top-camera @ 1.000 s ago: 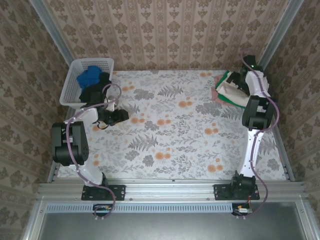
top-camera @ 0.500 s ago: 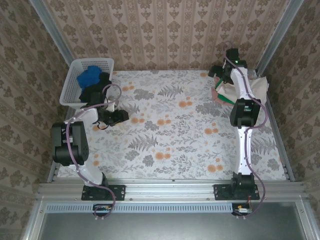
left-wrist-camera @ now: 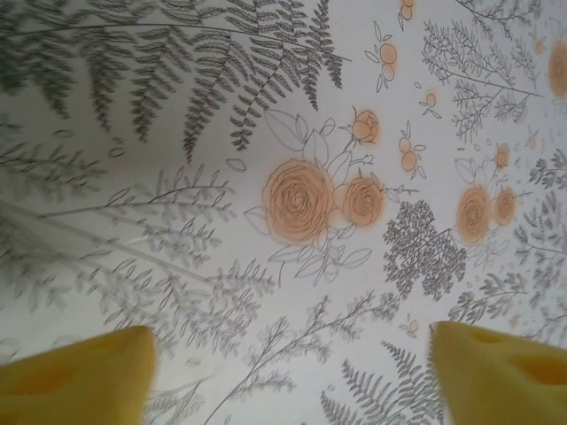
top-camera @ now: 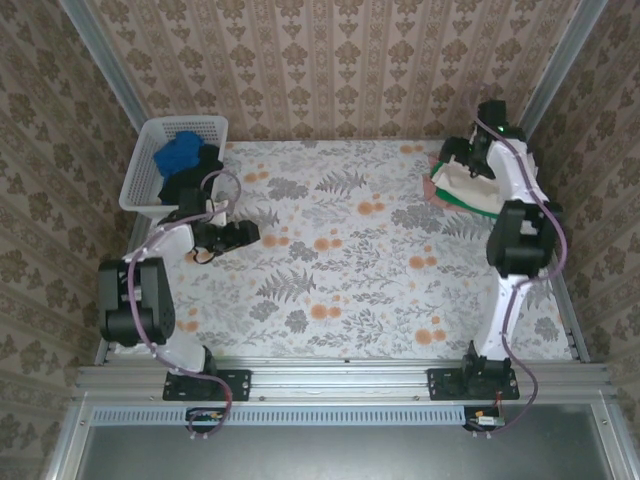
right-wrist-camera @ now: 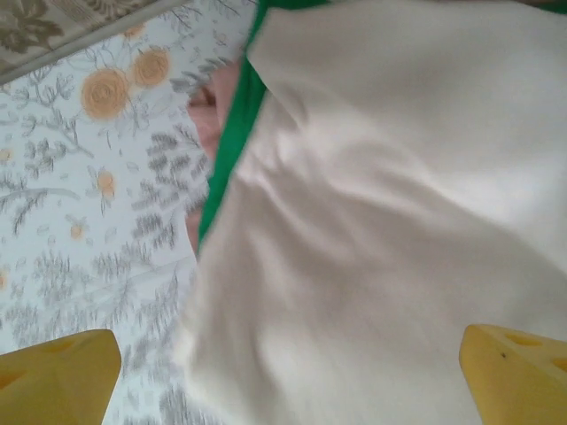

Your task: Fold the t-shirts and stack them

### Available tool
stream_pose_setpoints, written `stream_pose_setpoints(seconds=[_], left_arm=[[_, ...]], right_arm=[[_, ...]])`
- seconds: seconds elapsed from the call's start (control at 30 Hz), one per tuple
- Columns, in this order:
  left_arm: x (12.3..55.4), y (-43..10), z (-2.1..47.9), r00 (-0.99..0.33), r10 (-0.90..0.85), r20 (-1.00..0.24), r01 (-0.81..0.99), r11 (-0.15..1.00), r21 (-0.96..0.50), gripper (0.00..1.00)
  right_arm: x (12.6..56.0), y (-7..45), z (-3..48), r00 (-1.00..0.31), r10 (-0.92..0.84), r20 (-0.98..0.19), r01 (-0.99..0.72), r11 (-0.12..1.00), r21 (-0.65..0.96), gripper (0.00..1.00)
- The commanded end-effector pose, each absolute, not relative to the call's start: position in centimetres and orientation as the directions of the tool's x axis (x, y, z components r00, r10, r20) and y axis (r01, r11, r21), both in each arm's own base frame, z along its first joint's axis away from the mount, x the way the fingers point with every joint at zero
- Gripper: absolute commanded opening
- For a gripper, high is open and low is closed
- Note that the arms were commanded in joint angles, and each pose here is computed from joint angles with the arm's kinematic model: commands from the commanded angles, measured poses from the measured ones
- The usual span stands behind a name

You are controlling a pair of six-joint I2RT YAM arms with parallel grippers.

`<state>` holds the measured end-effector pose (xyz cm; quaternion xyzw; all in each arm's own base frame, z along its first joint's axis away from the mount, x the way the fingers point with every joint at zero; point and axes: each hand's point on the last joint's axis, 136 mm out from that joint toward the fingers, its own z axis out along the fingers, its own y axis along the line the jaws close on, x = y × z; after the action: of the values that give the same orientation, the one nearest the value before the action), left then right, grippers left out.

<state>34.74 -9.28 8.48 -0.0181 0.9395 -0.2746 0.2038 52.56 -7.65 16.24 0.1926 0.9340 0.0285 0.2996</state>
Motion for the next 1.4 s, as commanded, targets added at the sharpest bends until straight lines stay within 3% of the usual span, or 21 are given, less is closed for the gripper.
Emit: stream_pose_setpoints(seconds=[0.0,0.17,0.27,0.4,0.57,0.7,0.77,0.87,0.93,1.13,1.17,1.37], left_arm=[[35.8,-7.2,11.6,-0.824,-0.196,-0.531,0.056,0.905,-0.422,1.00],[34.9,-2.4,15.2,-0.626,-0.241,-0.741,-0.066,0.964,-0.258,1.00],[33.5,-0.3,17.3,-0.452,-0.208,-0.867,-0.103,0.978,-0.181,1.00],[31.9,2.0,15.9,-0.291,-0.117,-0.950,-0.167,0.984,-0.070,1.00],[32.6,2.8,11.7,-0.401,-0.027,-0.916,-0.148,0.988,0.036,1.00],[35.3,2.9,10.3,-0.503,-0.024,-0.864,-0.105,0.994,0.033,1.00],[36.7,3.6,10.3,-0.496,-0.034,-0.867,-0.123,0.992,0.031,1.00],[38.3,4.0,10.9,-0.436,-0.068,-0.898,-0.109,0.994,-0.022,1.00],[39.1,4.1,11.0,-0.420,-0.065,-0.905,-0.104,0.994,-0.023,1.00],[39.5,3.4,10.2,-0.413,-0.100,-0.905,-0.067,0.995,-0.079,1.00],[39.7,2.4,11.3,-0.338,-0.063,-0.939,0.005,0.998,-0.069,1.00],[39.8,-0.4,9.2,-0.368,0.076,-0.927,0.061,0.996,0.058,1.00]], right_arm=[[50.4,-8.5,22.6,-0.521,0.349,-0.779,0.335,0.923,0.190,1.00],[41.8,-8.3,22.3,-0.348,0.334,-0.876,0.358,0.911,0.205,1.00],[38.1,-7.0,19.7,-0.285,0.313,-0.906,0.313,0.924,0.221,1.00],[35.5,-5.9,14.8,-0.310,0.182,-0.933,0.287,0.954,0.090,1.00],[37.0,-5.8,11.4,-0.396,0.215,-0.893,0.296,0.950,0.097,1.00],[39.0,-5.0,11.7,-0.317,0.188,-0.929,0.255,0.961,0.108,1.00],[39.6,-4.0,11.1,-0.367,0.137,-0.920,0.247,0.968,0.046,1.00],[39.8,-0.7,10.3,-0.335,0.004,-0.942,0.119,0.992,-0.039,1.00],[39.4,-2.8,10.3,-0.278,0.048,-0.959,0.243,0.970,-0.022,1.00],[39.3,-2.6,10.2,-0.301,0.047,-0.952,0.237,0.971,-0.027,1.00],[39.3,-2.6,10.1,-0.308,0.049,-0.950,0.238,0.971,-0.027,1.00],[39.3,-2.6,10.1,-0.308,0.049,-0.950,0.237,0.971,-0.026,1.00]])
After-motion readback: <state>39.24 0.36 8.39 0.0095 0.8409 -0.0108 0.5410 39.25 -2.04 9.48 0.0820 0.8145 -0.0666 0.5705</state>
